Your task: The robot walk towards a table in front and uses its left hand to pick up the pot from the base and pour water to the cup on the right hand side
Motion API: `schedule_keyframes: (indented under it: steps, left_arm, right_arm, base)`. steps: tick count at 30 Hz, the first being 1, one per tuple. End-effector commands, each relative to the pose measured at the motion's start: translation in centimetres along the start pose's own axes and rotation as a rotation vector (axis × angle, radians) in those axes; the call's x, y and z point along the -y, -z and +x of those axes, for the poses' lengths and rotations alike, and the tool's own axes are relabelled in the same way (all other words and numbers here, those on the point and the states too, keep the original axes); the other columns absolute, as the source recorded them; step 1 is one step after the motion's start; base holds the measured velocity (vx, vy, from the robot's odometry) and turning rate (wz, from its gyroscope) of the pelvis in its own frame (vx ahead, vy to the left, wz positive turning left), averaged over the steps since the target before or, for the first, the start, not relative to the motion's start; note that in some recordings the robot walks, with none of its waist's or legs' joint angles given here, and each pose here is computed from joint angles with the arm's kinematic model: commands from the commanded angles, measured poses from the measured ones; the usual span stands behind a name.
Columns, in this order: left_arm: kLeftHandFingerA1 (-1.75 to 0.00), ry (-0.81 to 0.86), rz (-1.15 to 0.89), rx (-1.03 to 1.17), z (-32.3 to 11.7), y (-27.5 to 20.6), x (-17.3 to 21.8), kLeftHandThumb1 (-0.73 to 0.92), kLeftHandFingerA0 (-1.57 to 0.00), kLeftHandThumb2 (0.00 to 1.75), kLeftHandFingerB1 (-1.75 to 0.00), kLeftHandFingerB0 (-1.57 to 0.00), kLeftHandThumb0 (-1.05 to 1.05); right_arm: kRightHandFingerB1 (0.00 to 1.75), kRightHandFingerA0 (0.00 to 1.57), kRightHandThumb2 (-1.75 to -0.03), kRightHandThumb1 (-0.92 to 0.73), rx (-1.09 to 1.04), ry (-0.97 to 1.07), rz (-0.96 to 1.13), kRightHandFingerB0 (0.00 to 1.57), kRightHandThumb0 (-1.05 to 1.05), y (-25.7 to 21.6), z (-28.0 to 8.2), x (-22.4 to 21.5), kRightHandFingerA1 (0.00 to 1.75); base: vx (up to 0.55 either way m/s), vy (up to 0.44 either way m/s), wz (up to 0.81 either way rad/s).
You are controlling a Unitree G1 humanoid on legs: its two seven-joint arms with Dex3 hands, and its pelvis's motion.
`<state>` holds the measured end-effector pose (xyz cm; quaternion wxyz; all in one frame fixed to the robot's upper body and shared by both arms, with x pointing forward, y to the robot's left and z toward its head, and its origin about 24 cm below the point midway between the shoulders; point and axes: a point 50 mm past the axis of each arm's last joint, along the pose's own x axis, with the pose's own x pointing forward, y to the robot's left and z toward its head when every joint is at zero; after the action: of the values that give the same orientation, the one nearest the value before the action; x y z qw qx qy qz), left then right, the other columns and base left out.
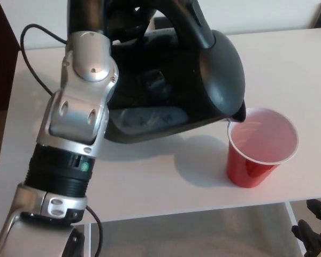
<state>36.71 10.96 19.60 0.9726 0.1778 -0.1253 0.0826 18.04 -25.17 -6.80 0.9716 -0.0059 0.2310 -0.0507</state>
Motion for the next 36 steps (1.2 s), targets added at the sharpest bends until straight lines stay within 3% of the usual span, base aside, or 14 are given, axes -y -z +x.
schedule_keyframes:
  steps: [1, 3, 4, 5, 10, 12, 13, 15, 16, 27, 28, 32, 33, 36]
  left_arm:
    - [-0.97, -0.064, 0.081, 0.174, 0.5, -1.7, -0.3, 0.59, -1.11, 0.57, -1.05, -1.01, -0.21]
    - [-0.97, -0.065, 0.081, 0.177, 0.5, -1.7, -0.3, 0.59, -1.11, 0.57, -1.05, -1.01, -0.21]
    - [-1.58, -0.061, 0.078, 0.191, 0.4, -2.0, 0.0, 0.58, -0.97, 0.59, -1.55, -0.81, -0.16]
    - [-1.75, -0.056, 0.074, 0.202, 0.4, -2.3, 0.2, 0.59, -0.89, 0.55, -1.73, -0.68, -0.15]
    - [-1.75, -0.036, 0.134, 0.283, 0.3, -3.4, 0.6, 0.60, -0.85, 0.55, -1.75, -0.64, -0.19]
    - [-1.75, -0.021, 0.160, 0.314, 0.3, -3.8, 0.7, 0.60, -0.87, 0.56, -1.71, -0.68, -0.21]
    - [-1.40, -0.007, 0.192, 0.372, 0.3, -4.4, 0.7, 0.41, -1.20, 0.81, -1.28, -1.00, -0.25]
    - [-1.41, -0.005, 0.197, 0.390, 0.4, -4.8, 0.6, 0.41, -1.20, 0.80, -1.28, -0.97, -0.31]
    - [-1.42, -0.006, 0.197, 0.396, 0.4, -5.1, 0.6, 0.42, -1.22, 0.81, -1.25, -0.95, -0.33]
    - [-1.58, -0.012, 0.172, 0.433, 0.5, -6.9, 0.2, 0.56, -0.95, 0.60, -1.27, -0.90, -0.27]
    - [-1.35, -0.011, 0.171, 0.434, 0.5, -7.1, 0.1, 0.58, -1.01, 0.57, -1.08, -0.98, -0.28]
    - [-1.35, -0.008, 0.170, 0.435, 0.6, -7.4, -0.1, 0.58, -1.01, 0.57, -1.08, -0.98, -0.28]
    - [-1.75, -0.022, 0.186, 0.451, 0.7, -7.7, -0.3, 0.61, -0.89, 0.56, -1.74, -0.68, -0.26]
    - [-1.75, -0.046, 0.212, 0.474, 0.9, -8.2, -0.6, 0.61, -0.89, 0.56, -1.75, -0.67, -0.26]
  right_arm:
    - [0.44, 0.30, -0.87, -0.60, -0.006, 0.004, -0.009, 0.14, -0.63, -0.3, 0.0, 0.6, 0.52]
    - [0.44, 0.30, -0.87, -0.60, -0.006, 0.004, -0.009, 0.14, -0.63, -0.3, 0.0, 0.6, 0.52]
    - [0.44, 0.30, -0.87, -0.59, -0.001, 0.001, -0.018, 0.14, -0.64, -0.4, 0.0, 0.6, 0.52]
    - [0.44, 0.31, -0.87, -0.59, 0.002, -0.002, -0.019, 0.14, -0.63, -0.4, 0.0, 0.6, 0.53]
    - [0.45, 0.31, -0.87, -0.59, 0.004, -0.002, -0.032, 0.15, -0.64, -0.5, 0.0, 0.6, 0.53]
    - [0.36, 0.38, -0.61, -0.74, 0.011, 0.002, -0.019, 0.20, -0.58, -0.5, 0.0, 0.6, 0.46]
    - [0.45, 0.32, -0.87, -0.59, 0.011, 0.000, -0.012, 0.15, -0.62, -0.6, 0.0, 0.6, 0.54]
    - [0.35, 0.39, -0.61, -0.73, 0.011, 0.000, -0.010, 0.20, -0.58, -0.6, 0.0, 0.7, 0.46]
    - [0.45, 0.32, -0.86, -0.59, 0.010, 0.001, -0.006, 0.14, -0.63, -0.6, 0.0, 0.7, 0.54]
    - [0.35, 0.38, -0.62, -0.75, 0.005, -0.004, -0.018, 0.19, -0.57, -0.5, 0.0, 0.7, 0.45]
    - [0.36, 0.39, -0.61, -0.74, 0.007, -0.003, -0.018, 0.19, -0.58, -0.5, -0.1, 0.7, 0.46]
    - [0.36, 0.39, -0.61, -0.74, 0.010, -0.001, -0.017, 0.19, -0.58, -0.5, -0.1, 0.6, 0.46]
    - [0.45, 0.31, -0.87, -0.60, 0.008, -0.002, -0.020, 0.14, -0.63, -0.5, -0.1, 0.6, 0.53]
    - [0.45, 0.31, -0.87, -0.60, 0.006, -0.005, -0.019, 0.14, -0.63, -0.5, 0.0, 0.7, 0.53]
  base:
    - [0.00, 0.000, 0.00]
    - [0.00, 0.000, 0.00]
    - [0.00, 0.000, 0.00]
    - [0.00, 0.000, 0.00]
    - [0.00, 0.000, 0.00]
    - [0.00, 0.000, 0.00]
    - [0.00, 0.000, 0.00]
    - [0.00, 0.000, 0.00]
    - [0.00, 0.000, 0.00]
    - [0.00, 0.000, 0.00]
    - [0.00, 0.000, 0.00]
    - [0.00, 0.000, 0.00]
    - [0.00, 0.000, 0.00]
    - [0.00, 0.000, 0.00]
